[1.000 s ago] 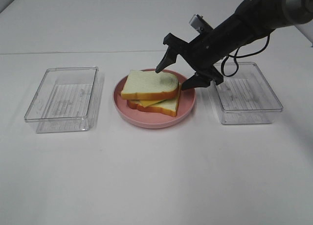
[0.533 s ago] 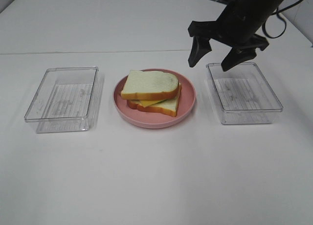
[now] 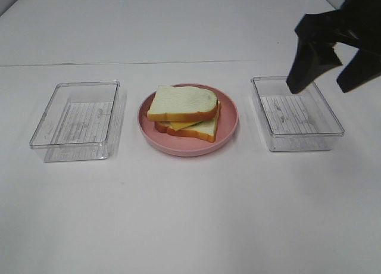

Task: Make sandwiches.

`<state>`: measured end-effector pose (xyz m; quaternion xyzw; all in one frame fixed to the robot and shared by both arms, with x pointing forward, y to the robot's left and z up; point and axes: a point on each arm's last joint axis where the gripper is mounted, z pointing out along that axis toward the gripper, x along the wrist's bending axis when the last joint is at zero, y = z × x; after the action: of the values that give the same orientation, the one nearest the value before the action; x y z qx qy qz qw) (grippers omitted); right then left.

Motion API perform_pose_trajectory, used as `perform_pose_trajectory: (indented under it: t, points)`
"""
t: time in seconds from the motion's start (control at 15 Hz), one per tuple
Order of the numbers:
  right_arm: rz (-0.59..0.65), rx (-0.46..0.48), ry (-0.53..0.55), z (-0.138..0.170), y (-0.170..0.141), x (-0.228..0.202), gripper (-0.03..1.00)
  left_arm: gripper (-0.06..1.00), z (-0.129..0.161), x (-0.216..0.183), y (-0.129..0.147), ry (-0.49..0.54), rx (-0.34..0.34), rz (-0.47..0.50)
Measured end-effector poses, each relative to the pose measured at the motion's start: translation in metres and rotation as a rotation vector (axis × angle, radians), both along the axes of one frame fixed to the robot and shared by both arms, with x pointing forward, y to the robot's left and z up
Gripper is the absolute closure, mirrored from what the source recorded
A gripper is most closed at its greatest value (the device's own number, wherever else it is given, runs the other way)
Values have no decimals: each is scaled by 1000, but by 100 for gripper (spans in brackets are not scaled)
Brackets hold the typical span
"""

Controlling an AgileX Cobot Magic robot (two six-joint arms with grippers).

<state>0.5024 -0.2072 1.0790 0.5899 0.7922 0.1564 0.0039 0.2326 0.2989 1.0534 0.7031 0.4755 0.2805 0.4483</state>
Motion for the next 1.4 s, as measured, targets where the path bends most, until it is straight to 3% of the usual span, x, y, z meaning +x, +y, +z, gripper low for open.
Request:
perform_pose_trajectory:
  t: [0.2,0.53,0.6,0.73,1.13,1.4]
  points:
    - [2,6,-46,6,-18,-61,20,10,0,0,0,0,0,0]
    - [3,9,-99,-21,-44,-151,20,10,0,0,0,0,0,0]
    - [4,14,-168,-34,-55,-185,20,10,0,0,0,0,0,0]
    - [7,28,-231,-42,-60,-204,20,10,0,0,0,0,0,0]
    - [35,109,-601,-33,-75,-258,20,10,0,0,0,0,0,0]
    - [34,124,-654,-33,-77,-266,20,10,0,0,0,0,-1,-1]
